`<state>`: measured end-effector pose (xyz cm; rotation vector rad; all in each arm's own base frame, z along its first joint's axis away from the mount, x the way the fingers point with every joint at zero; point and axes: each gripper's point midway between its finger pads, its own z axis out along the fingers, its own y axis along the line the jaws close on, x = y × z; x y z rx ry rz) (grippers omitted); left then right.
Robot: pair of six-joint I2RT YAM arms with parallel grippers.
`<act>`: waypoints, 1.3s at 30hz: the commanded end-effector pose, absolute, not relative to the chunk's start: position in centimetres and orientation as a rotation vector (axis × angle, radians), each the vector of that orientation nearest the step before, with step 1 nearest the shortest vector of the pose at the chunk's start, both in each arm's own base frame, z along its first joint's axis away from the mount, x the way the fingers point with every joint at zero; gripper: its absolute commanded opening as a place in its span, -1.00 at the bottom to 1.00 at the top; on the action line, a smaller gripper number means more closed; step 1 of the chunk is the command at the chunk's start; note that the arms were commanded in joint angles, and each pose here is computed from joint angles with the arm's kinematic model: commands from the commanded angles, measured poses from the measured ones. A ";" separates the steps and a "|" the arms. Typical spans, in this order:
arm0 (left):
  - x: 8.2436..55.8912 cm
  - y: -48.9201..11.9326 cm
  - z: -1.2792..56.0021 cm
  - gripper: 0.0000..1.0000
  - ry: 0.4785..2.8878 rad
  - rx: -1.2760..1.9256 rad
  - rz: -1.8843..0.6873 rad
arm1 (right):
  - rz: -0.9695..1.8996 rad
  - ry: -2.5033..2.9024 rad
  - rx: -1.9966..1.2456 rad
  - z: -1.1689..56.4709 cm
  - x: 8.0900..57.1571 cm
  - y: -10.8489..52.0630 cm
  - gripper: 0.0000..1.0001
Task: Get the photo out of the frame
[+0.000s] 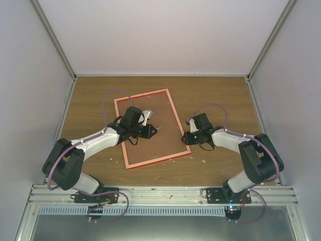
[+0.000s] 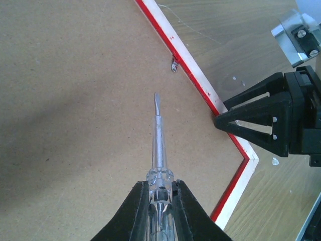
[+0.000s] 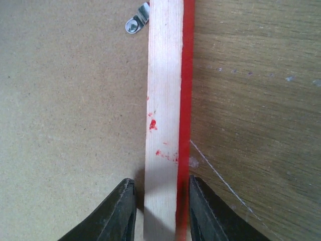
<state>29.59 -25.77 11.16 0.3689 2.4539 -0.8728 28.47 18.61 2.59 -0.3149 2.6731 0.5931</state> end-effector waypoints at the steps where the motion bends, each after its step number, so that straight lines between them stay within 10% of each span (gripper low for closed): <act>1: 30.8 -27.5 12.6 -1.00 2.384 0.395 -0.907 | 0.535 2.672 -0.307 2.9 28.4 18.0 -0.36; 39: 33.1 -35.0 7.4 -1.00 2.450 0.558 -0.918 | 0.528 2.644 -0.371 1.8 31.1 19.3 -0.50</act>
